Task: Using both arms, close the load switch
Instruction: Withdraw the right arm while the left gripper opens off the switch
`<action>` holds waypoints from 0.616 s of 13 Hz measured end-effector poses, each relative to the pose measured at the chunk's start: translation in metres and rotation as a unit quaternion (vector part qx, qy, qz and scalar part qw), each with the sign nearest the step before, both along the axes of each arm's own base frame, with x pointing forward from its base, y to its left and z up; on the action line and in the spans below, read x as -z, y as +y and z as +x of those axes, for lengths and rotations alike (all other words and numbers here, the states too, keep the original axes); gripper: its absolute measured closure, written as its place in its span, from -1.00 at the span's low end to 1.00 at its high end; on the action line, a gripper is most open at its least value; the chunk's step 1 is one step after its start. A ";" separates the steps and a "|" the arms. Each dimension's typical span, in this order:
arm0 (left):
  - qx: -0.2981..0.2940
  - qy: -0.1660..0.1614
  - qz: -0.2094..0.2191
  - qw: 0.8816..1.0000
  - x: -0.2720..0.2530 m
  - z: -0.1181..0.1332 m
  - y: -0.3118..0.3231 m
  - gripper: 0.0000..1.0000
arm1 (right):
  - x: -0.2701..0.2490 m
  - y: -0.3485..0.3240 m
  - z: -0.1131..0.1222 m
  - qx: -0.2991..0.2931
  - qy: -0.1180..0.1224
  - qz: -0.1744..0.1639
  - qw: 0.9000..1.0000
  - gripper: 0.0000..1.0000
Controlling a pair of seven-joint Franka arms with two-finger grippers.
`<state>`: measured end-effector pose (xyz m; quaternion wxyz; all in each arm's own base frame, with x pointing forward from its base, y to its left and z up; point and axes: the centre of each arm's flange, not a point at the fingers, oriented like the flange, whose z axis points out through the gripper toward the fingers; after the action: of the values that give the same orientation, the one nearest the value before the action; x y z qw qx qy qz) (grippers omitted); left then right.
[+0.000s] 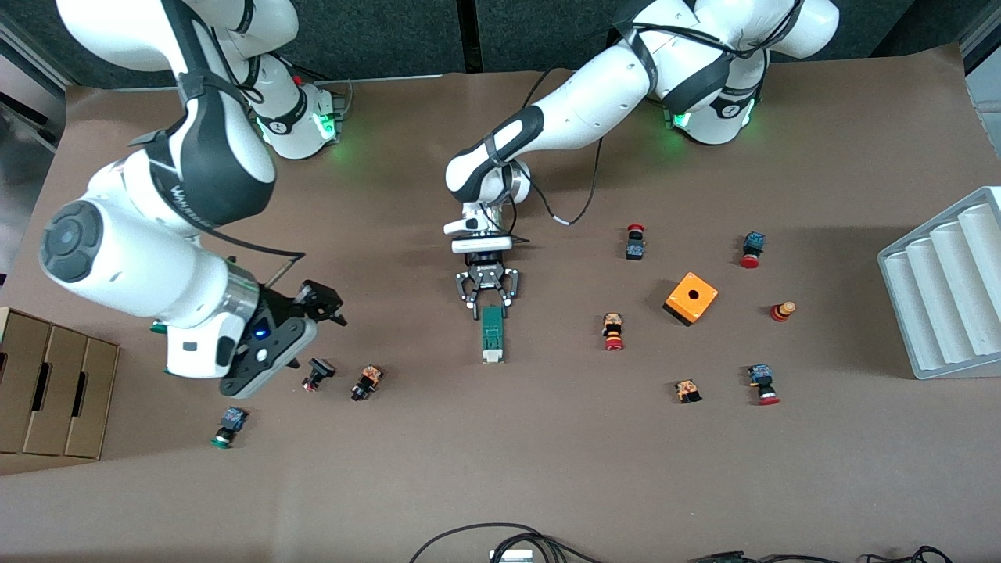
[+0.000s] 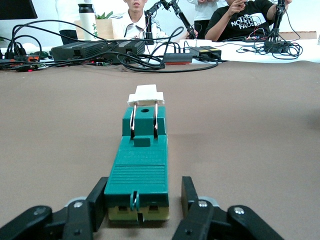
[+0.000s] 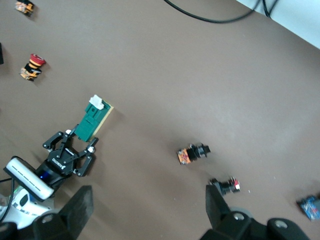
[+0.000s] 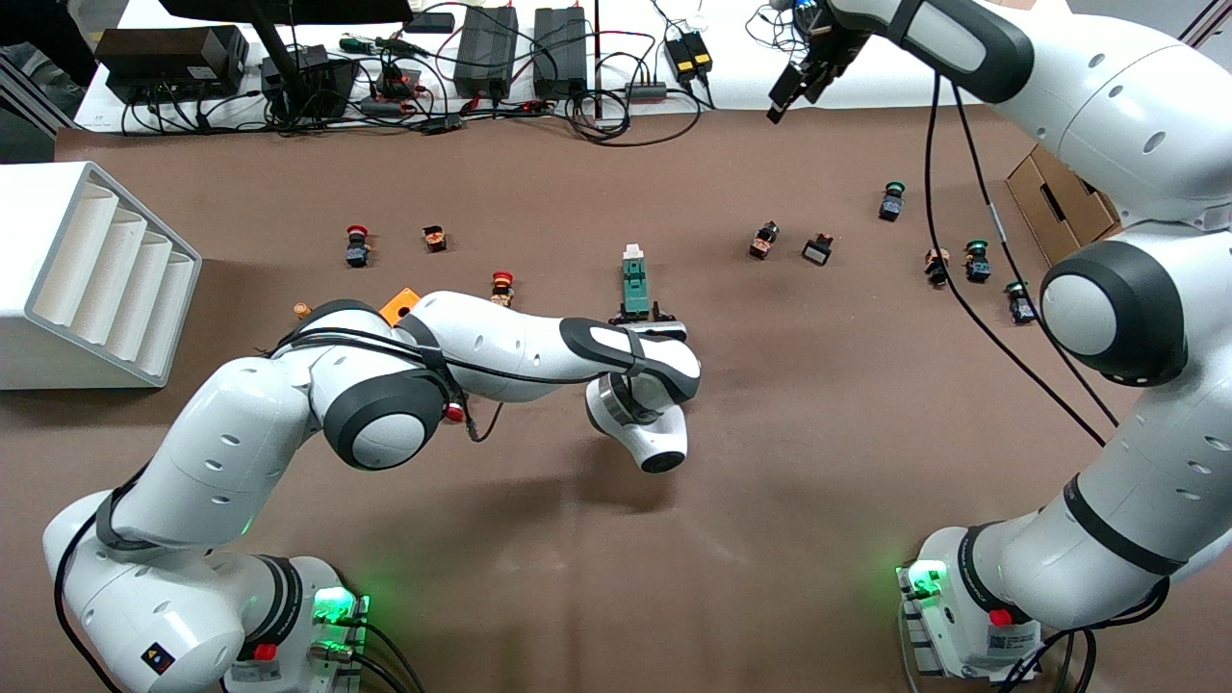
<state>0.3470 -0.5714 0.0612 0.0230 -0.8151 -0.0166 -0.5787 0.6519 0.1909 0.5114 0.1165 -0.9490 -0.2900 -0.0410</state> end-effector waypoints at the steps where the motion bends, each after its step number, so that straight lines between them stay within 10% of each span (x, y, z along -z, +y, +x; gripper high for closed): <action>1: 0.000 0.000 0.000 1.000 0.000 0.000 0.000 -0.31 | -0.002 -0.009 -0.001 0.024 0.011 -0.001 1.000 -1.00; 5: 0.000 0.006 0.019 1.000 -0.002 0.001 -0.001 -0.97 | -0.023 -0.034 -0.010 0.110 0.032 -0.036 0.993 -1.00; 8: -0.024 0.027 0.032 0.999 -0.020 0.006 -0.007 -1.00 | -0.039 -0.057 -0.018 0.122 0.025 -0.088 0.988 -1.00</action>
<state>0.3525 -0.5785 0.0808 0.0627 -0.8288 -0.0169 -0.5558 0.6343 0.1336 0.5507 0.0339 -0.9845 -0.1720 -0.0058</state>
